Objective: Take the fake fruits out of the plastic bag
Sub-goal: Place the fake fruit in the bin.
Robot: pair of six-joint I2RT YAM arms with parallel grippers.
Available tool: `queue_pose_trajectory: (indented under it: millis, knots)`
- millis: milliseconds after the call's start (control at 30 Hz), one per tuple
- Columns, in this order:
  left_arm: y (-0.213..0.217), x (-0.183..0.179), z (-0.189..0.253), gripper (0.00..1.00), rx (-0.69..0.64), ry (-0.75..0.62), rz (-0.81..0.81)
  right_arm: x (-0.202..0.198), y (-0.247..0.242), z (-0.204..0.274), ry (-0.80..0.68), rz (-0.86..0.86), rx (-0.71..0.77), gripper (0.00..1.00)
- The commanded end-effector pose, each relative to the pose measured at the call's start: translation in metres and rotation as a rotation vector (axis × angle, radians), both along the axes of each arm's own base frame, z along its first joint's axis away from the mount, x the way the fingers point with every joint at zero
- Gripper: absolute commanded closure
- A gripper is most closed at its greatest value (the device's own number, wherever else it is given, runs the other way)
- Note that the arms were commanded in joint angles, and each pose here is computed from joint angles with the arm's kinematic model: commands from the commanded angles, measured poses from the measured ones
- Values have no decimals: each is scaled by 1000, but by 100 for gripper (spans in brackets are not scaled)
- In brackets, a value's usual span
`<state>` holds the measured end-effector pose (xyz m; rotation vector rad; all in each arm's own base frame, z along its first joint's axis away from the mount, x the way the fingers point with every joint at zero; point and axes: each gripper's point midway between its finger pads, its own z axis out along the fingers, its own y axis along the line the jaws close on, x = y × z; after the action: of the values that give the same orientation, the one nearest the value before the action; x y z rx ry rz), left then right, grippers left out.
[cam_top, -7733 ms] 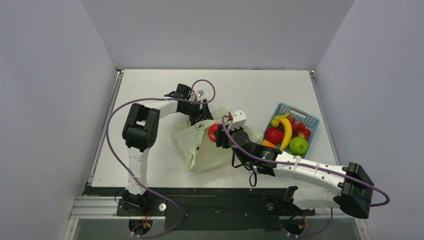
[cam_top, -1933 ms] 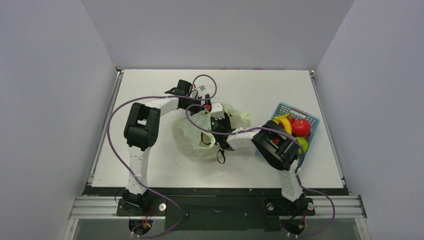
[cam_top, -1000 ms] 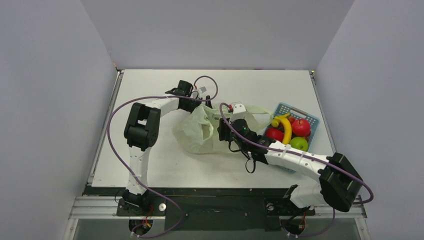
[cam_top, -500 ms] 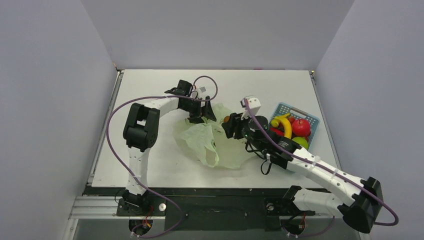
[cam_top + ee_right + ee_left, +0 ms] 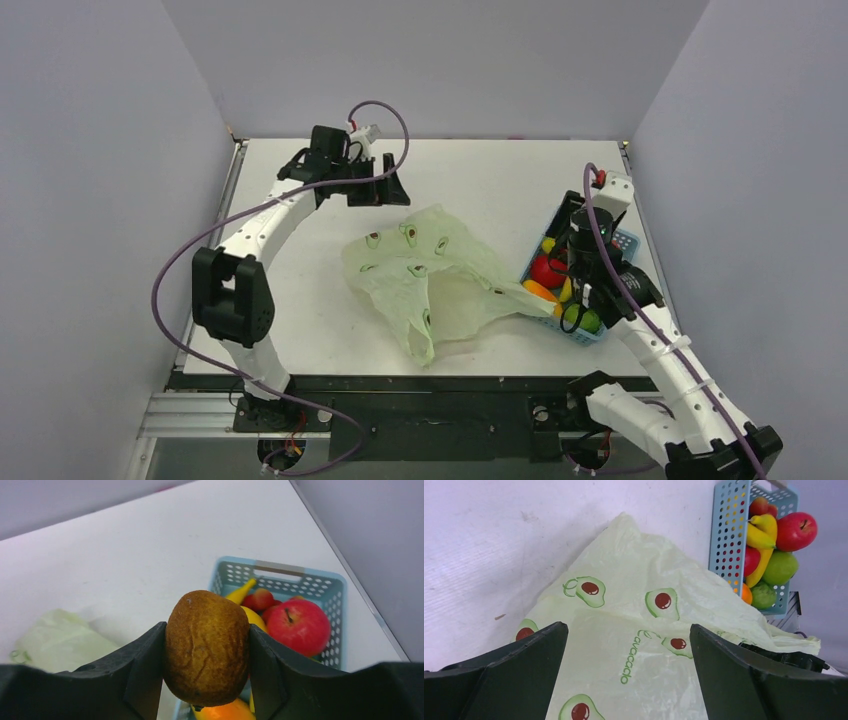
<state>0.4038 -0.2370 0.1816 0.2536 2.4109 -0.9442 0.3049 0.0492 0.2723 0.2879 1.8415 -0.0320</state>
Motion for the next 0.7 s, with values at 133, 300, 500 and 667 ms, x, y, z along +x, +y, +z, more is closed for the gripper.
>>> queue_pose_trajectory:
  millis: [133,300,500,667]
  knots:
    - [1,-21,100,8,-109,-188,6,-25,-43,-80,221,-138,40,97]
    - [-5,-66,137,7,-191,-250,-28,-40,-37,-126,314,-123,98,90]
    - [7,-135,157,4,-239,-336,-19,-44,-33,-159,338,-132,173,69]
    - [33,-173,153,3,-239,-377,52,-43,-29,-166,329,-121,201,50]
